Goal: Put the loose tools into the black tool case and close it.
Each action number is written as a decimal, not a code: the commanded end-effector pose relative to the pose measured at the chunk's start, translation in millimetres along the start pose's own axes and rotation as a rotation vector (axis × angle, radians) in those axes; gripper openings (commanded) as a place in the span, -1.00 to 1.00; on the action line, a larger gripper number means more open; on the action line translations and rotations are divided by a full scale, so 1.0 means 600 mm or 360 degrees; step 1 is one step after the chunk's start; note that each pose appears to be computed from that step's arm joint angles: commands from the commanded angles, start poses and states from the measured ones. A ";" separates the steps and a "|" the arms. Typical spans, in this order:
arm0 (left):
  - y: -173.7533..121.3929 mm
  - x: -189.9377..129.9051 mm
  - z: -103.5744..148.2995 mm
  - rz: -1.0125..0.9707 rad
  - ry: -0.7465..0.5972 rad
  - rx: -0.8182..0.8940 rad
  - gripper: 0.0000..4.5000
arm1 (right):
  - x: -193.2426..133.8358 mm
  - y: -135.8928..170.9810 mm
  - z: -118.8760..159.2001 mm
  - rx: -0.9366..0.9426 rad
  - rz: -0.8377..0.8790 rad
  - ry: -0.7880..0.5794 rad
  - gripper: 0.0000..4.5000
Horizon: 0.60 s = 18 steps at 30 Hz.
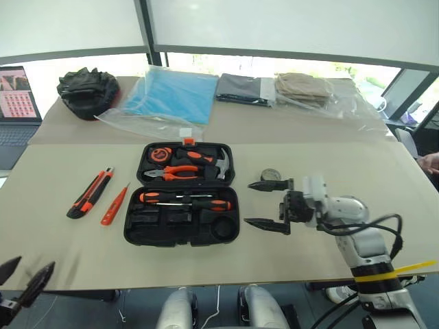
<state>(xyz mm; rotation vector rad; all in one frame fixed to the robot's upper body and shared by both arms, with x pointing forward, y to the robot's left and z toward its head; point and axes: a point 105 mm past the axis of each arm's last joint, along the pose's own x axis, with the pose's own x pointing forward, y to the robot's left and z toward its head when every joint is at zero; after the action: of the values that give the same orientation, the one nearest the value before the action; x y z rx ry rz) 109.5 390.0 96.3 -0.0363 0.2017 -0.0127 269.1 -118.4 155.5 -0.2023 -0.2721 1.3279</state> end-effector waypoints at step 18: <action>-0.140 0.229 0.071 -0.0379 0.0417 0.0183 1.00 | 0.046 -0.015 0.102 -0.0149 -0.0147 -0.0328 0.98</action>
<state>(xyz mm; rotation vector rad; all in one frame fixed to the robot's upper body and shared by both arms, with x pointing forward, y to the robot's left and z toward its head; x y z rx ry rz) 248.5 304.5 111.9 0.0438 0.4497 -0.2813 269.7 -97.1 206.3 -0.1025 -0.4555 1.2480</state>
